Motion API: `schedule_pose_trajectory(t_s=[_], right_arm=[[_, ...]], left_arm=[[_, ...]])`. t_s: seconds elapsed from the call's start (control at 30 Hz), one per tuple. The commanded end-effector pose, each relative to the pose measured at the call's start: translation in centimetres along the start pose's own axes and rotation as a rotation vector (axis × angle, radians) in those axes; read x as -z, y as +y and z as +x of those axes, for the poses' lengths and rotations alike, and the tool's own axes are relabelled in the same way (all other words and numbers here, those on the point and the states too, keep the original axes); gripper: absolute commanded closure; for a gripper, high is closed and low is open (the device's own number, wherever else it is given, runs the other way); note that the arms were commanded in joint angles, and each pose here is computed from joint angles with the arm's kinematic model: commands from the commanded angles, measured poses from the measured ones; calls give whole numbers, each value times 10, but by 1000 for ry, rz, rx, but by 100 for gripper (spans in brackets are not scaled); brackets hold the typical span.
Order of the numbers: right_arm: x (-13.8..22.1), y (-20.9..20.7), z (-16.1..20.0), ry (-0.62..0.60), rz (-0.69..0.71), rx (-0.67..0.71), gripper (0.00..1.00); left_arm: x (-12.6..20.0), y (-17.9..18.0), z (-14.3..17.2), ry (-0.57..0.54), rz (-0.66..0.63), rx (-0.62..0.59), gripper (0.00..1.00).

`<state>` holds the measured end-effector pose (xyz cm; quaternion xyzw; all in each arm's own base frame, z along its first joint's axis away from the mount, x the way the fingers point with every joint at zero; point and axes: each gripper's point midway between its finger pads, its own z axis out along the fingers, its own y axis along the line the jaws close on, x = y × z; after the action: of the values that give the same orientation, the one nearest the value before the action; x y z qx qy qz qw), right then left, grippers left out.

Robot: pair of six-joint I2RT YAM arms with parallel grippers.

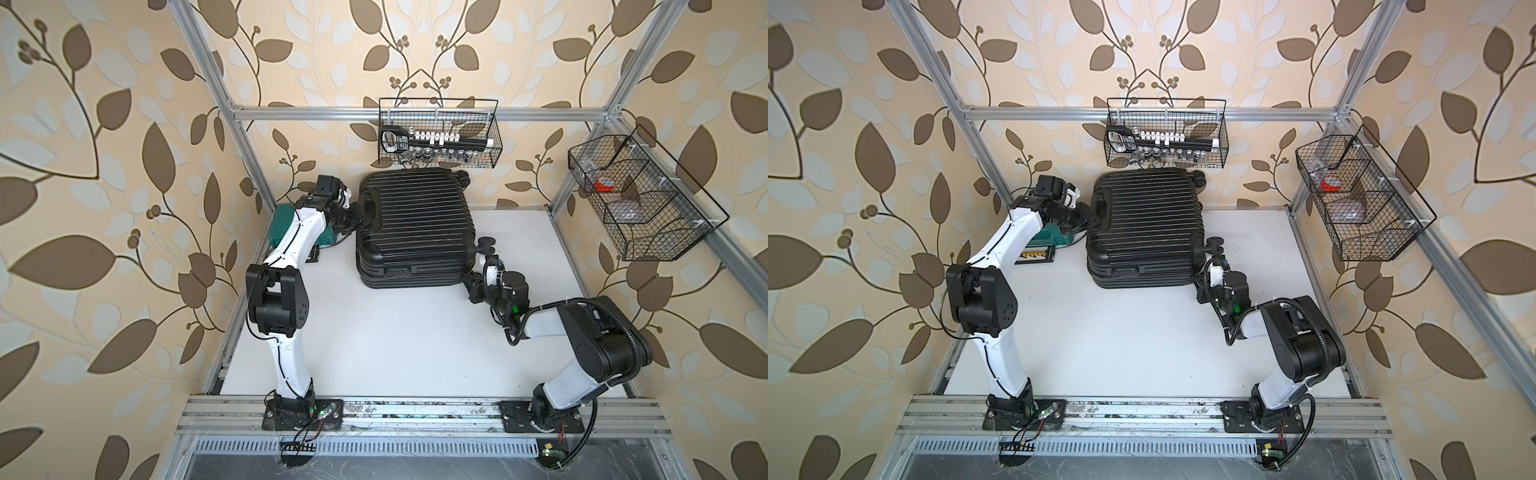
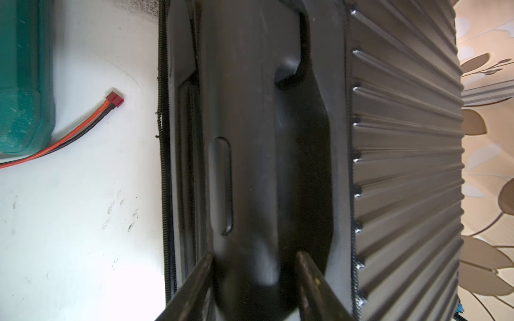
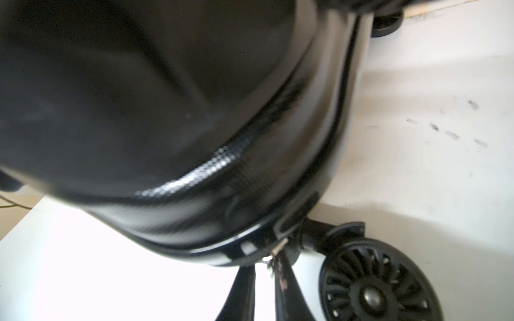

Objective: Close the suitcase zippers
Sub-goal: Zip the zipper on the suitcase.

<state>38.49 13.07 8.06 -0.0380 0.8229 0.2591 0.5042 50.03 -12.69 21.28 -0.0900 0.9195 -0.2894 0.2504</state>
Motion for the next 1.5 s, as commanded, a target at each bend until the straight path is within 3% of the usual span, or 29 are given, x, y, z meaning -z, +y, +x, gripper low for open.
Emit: schedule_pose_trajectory(t_s=[0.0, 0.17, 0.6, 0.77, 0.9, 1.1, 1.47], right_arm=[[-4, -7, -24, -74, 42, -6, 88], [-4, -5, -22, -69, 26, -3, 100], [14, 42, 0, -11, -109, 86, 100], [23, 62, 7, 7, -150, 127, 100], [30, 66, 8, 7, -151, 130, 100], [32, 57, 9, 16, -99, 139, 100], [34, 59, 8, 13, -101, 141, 100]], left_arm=[[17, -26, -8, -27, 67, -51, 52], [16, -25, -6, -19, 71, -40, 53], [18, -36, -6, -69, 170, 141, 59], [18, -37, -9, -79, 174, 159, 59], [18, -35, -11, -84, 161, 150, 59], [13, -24, -16, -73, 68, 47, 49], [-12, -7, -25, 3, -33, -13, 50]])
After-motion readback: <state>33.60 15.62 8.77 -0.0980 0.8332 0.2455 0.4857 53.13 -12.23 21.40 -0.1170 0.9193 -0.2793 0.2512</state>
